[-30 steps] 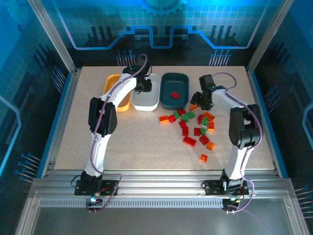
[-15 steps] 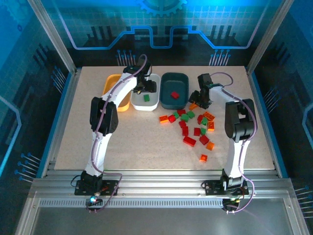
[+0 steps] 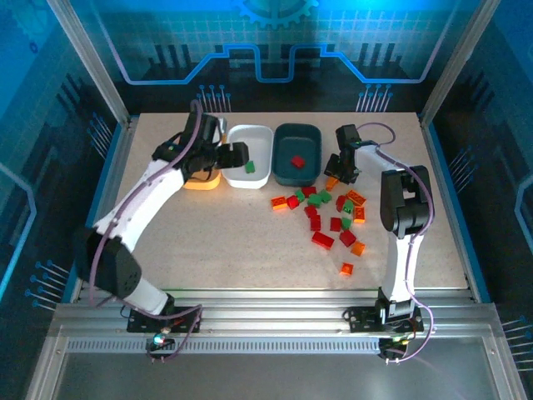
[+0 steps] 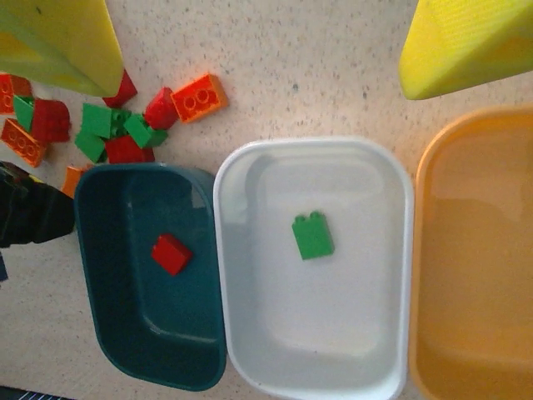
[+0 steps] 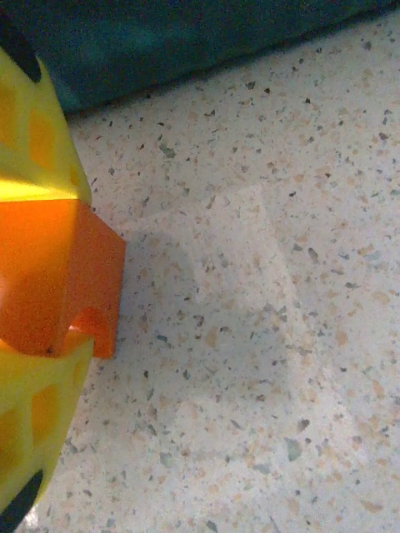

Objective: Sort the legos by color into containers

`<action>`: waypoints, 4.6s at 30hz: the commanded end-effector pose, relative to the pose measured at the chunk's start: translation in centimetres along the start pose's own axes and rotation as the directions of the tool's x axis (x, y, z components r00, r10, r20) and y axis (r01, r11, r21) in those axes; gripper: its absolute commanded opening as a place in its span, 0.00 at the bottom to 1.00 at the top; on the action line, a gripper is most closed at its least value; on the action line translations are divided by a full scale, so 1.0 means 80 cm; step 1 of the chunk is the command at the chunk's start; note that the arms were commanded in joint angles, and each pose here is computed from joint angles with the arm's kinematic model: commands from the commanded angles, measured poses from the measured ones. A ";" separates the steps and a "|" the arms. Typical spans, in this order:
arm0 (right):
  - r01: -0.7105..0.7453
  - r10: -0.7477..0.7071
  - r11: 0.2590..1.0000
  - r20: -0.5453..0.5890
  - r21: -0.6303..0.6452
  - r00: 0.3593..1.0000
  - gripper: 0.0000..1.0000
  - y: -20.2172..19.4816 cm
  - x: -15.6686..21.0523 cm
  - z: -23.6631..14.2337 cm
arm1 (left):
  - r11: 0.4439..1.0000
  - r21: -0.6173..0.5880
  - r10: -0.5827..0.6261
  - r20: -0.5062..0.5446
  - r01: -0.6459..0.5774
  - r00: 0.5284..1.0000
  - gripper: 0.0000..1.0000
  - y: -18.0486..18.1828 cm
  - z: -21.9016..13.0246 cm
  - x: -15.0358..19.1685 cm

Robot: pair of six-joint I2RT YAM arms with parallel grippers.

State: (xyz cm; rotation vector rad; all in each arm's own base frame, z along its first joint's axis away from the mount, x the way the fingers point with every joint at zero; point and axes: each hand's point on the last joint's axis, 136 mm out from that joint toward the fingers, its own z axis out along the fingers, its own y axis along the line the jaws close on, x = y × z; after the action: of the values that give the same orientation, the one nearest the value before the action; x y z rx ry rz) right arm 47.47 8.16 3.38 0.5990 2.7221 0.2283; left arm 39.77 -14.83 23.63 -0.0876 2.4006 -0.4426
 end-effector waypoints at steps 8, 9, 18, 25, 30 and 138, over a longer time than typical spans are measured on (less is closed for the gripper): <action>-0.008 0.006 0.999 0.054 0.038 0.999 0.26 -0.022 -0.010 -0.026 | 0.993 -0.038 -0.109 -0.027 0.108 0.994 0.89 0.055 -0.037 0.095; -0.011 0.009 0.999 0.061 0.037 0.998 0.26 -0.023 -0.012 -0.029 | 0.992 -0.035 -0.118 -0.022 0.118 0.993 0.89 0.057 -0.041 0.099; 0.006 -0.006 1.000 0.117 0.002 0.993 0.25 -0.019 -0.016 -0.075 | 0.986 -0.025 -0.167 -0.003 0.166 0.986 0.89 0.064 -0.051 0.118; 0.112 -0.091 0.989 0.196 -0.097 0.976 0.25 0.038 0.007 -0.141 | 0.949 -0.065 -0.306 0.039 0.308 0.951 0.92 0.099 -0.048 0.126; 0.301 -0.236 0.913 0.245 -0.276 0.940 0.25 0.164 0.053 -0.168 | 0.873 -0.066 -0.477 0.078 0.482 0.875 0.95 0.139 -0.050 0.142; 0.217 -0.218 0.976 -0.064 -0.021 0.974 0.53 0.038 0.138 -0.032 | 0.892 0.289 -0.296 -0.203 0.346 0.933 0.90 -0.026 0.044 0.129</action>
State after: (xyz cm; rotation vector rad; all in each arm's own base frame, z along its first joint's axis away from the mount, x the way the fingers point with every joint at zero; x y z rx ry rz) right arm 37.89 15.70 3.62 0.2785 2.8178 0.2597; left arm 34.59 -19.85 15.17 -0.3454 2.4410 -1.0412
